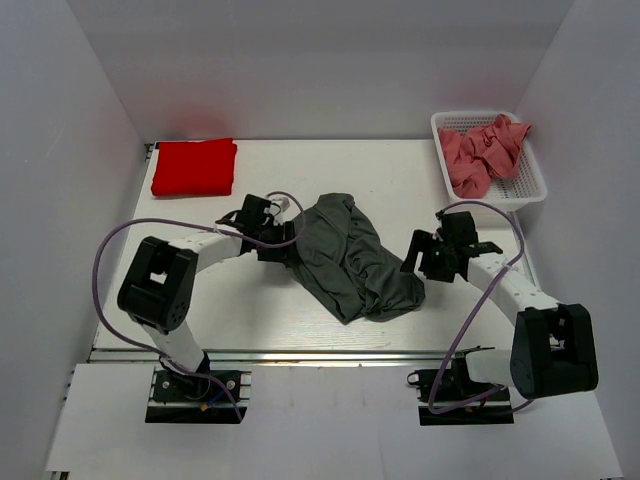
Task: Fold and stack the t-shirts
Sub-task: Flatten out the tshirt
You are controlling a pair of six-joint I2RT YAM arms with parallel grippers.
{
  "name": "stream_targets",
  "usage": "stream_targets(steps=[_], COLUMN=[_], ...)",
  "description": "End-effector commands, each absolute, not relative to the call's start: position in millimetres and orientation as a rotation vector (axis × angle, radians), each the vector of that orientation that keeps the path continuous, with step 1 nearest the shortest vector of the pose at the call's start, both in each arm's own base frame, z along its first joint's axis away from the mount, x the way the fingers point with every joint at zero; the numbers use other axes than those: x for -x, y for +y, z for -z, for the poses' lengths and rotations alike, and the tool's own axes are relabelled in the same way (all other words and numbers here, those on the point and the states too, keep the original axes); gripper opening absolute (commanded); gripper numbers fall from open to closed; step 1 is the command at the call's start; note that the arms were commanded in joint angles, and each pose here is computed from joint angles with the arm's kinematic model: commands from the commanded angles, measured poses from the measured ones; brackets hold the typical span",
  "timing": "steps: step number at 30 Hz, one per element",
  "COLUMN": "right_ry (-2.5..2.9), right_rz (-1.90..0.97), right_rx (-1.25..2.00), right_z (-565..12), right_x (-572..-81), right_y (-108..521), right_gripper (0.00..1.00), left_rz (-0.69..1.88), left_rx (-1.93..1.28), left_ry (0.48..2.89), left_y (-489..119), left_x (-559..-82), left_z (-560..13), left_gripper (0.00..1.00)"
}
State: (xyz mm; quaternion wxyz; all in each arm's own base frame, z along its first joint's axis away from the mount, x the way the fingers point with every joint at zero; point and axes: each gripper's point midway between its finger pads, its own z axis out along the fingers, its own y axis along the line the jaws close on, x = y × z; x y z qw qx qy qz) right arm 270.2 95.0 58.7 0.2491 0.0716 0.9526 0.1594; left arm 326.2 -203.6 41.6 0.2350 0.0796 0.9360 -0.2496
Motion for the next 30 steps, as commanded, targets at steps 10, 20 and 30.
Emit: stream_targets(steps=[10,20,30], right_ry=[2.741,2.474,1.739], right_rz=[-0.406,-0.489,-0.364], right_rx=[-0.088,-0.097,-0.122], right_z=[-23,-81,-307], right_x=[-241,-303,-356], right_y=[110,134,99], right_gripper=[0.36,0.00,0.00], left_rz=[0.515,0.516,0.537], left_rx=[-0.227,-0.239,-0.258], left_ry=[2.553,2.412,1.961], left_y=[-212,-212,-207], left_x=[-340,-353,-369], left_z=[-55,-116,-297], left_gripper=[0.00,0.00,0.00])
